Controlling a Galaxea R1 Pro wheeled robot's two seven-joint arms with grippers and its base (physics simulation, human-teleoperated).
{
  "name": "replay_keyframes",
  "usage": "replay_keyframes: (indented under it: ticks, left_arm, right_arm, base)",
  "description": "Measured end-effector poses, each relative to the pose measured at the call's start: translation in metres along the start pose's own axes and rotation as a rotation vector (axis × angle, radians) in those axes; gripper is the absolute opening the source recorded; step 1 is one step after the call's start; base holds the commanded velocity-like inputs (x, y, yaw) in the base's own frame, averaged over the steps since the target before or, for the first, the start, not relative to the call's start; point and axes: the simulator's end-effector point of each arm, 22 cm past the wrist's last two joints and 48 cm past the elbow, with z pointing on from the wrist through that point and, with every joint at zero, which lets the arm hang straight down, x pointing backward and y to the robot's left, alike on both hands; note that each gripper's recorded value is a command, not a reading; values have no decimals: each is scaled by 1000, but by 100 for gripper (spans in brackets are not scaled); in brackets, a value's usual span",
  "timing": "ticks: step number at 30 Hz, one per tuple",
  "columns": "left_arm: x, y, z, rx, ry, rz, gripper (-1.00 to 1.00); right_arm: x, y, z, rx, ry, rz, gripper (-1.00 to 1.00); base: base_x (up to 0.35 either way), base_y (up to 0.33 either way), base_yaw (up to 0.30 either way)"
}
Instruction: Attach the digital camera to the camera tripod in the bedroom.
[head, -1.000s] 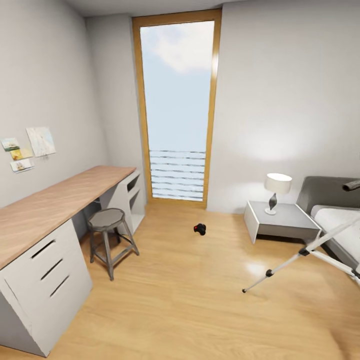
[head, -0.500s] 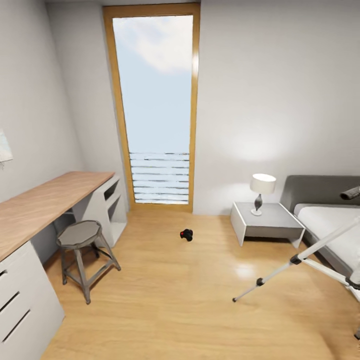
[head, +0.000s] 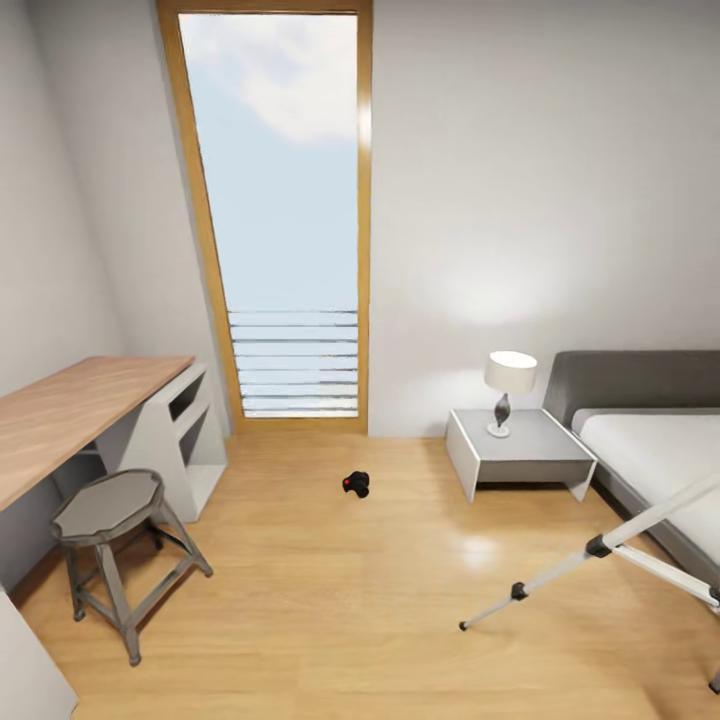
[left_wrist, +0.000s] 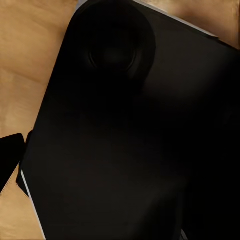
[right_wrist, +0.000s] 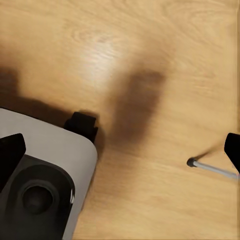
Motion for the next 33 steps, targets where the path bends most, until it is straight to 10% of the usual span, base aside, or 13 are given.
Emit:
replay_keyframes:
  ticks: [33]
  left_arm:
    - [-1, -1, 0, 1, -8, 1, 100]
  right_arm:
    - [2, -6, -1, 10, 4, -1, 100]
  base:
    - [331, 79, -2]
